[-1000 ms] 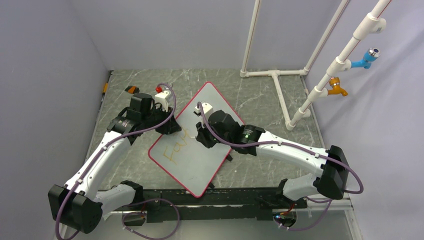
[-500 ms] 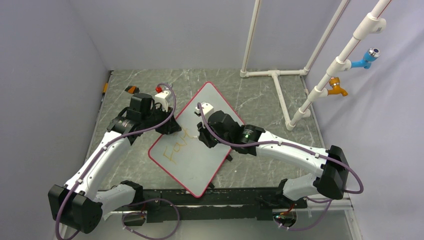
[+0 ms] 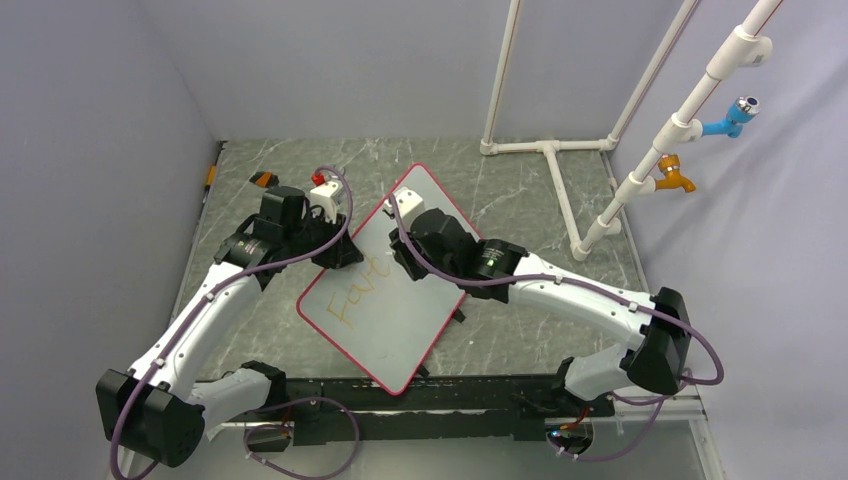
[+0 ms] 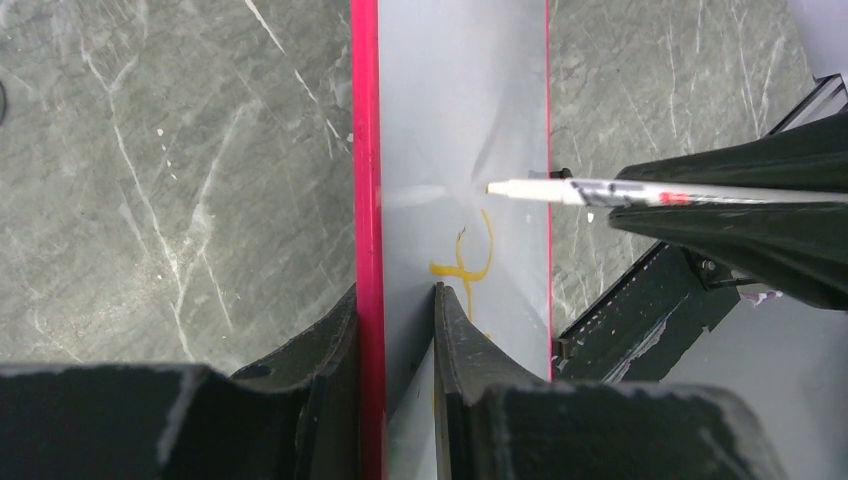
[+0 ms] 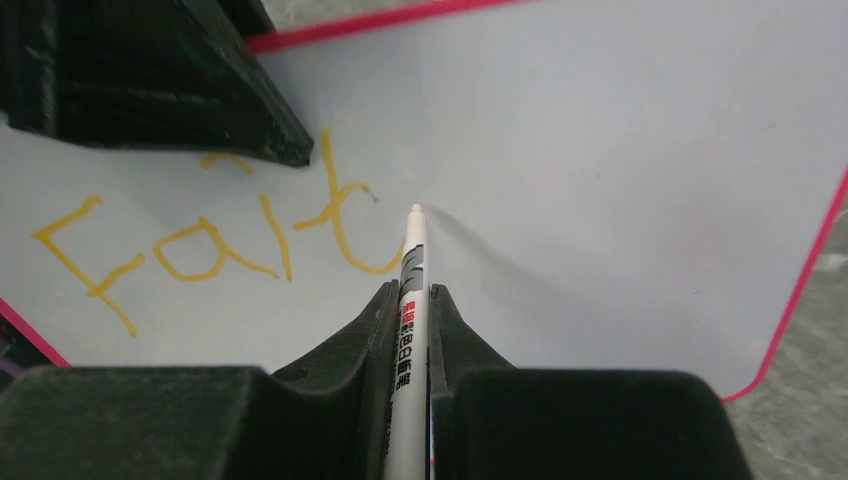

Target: Write a sentence on the whiteboard

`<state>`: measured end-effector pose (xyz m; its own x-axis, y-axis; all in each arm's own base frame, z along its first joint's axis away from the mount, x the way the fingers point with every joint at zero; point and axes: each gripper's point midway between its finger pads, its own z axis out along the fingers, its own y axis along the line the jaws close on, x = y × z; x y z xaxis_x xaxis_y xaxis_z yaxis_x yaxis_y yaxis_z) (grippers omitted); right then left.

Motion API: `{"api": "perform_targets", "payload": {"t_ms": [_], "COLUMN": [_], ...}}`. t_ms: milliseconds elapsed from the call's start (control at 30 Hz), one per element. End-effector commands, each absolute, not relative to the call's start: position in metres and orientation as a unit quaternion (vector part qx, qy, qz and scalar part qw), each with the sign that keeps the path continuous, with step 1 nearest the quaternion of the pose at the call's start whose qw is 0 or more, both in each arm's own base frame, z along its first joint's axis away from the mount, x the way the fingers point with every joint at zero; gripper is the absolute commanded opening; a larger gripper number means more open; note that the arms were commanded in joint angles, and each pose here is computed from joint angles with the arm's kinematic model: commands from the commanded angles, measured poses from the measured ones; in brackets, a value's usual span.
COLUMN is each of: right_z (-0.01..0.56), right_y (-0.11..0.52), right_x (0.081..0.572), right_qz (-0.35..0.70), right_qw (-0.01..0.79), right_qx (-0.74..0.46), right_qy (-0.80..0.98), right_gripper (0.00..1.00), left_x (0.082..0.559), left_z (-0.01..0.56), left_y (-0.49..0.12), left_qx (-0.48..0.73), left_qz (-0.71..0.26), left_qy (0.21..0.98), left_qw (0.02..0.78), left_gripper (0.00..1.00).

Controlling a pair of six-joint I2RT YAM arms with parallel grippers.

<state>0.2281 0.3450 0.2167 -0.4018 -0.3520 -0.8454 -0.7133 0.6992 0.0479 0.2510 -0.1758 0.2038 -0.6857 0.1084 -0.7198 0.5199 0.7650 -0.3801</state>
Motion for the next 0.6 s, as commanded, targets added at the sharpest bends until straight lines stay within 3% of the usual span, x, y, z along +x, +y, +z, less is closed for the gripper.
{"api": "perform_targets", "payload": {"t_ms": [0, 233, 567], "right_z": [0.286, 0.333, 0.314], "right_y": [0.347, 0.346, 0.356], "right_x": [0.248, 0.258, 0.263], "right_qz": [0.208, 0.213, 0.231], "right_qw": [0.518, 0.572, 0.541], "right_qx": [-0.304, -0.287, -0.299], "right_qy": [0.772, 0.738, 0.751], "right_gripper": [0.00, 0.00, 0.00], "left_x": [0.270, 0.269, 0.268], "left_z": [0.206, 0.207, 0.209], "left_y": [-0.156, -0.157, -0.157], "left_qx": [0.207, 0.208, 0.208], "left_qz": [-0.220, -0.221, -0.222], "left_qy": [0.864, 0.862, 0.860], "left_qw": [0.404, 0.406, 0.409], "left_gripper": [0.00, 0.00, 0.00]}}
